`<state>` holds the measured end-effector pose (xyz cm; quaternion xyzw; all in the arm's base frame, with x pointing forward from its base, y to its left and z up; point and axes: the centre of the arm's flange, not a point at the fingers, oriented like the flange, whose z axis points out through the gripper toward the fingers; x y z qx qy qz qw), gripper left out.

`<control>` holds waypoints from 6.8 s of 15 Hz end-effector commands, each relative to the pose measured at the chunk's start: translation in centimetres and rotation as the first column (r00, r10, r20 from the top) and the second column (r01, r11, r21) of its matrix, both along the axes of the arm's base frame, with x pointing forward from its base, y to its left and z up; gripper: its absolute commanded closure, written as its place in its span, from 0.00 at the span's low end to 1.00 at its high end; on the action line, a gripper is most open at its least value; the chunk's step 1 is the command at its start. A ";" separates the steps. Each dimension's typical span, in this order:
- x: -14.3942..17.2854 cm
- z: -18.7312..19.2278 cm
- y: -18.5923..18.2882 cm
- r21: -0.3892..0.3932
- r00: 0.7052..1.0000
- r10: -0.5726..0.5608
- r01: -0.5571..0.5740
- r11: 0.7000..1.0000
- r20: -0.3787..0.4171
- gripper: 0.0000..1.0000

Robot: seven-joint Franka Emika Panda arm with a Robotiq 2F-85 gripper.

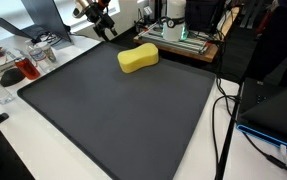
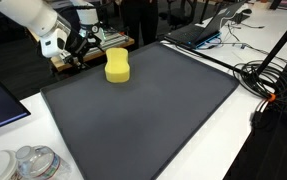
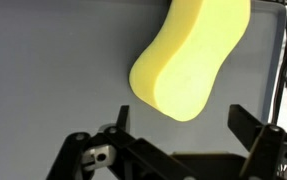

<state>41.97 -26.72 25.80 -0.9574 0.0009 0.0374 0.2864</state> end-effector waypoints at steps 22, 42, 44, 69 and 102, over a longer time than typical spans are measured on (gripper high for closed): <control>-18.3 3.2 6.5 -0.099 0.911 -0.404 0.411 0.906 0.090 0.00; -7.6 6.0 16.2 -0.325 0.903 -0.429 0.400 0.857 -0.021 0.00; -7.2 4.5 15.9 -0.334 0.903 -0.427 0.390 0.858 -0.043 0.00; -1.4 -8.6 9.0 -0.226 0.885 -0.465 0.451 0.863 -0.010 0.26; 7.6 25.4 16.8 -0.027 0.791 -0.600 0.607 0.794 0.123 0.97</control>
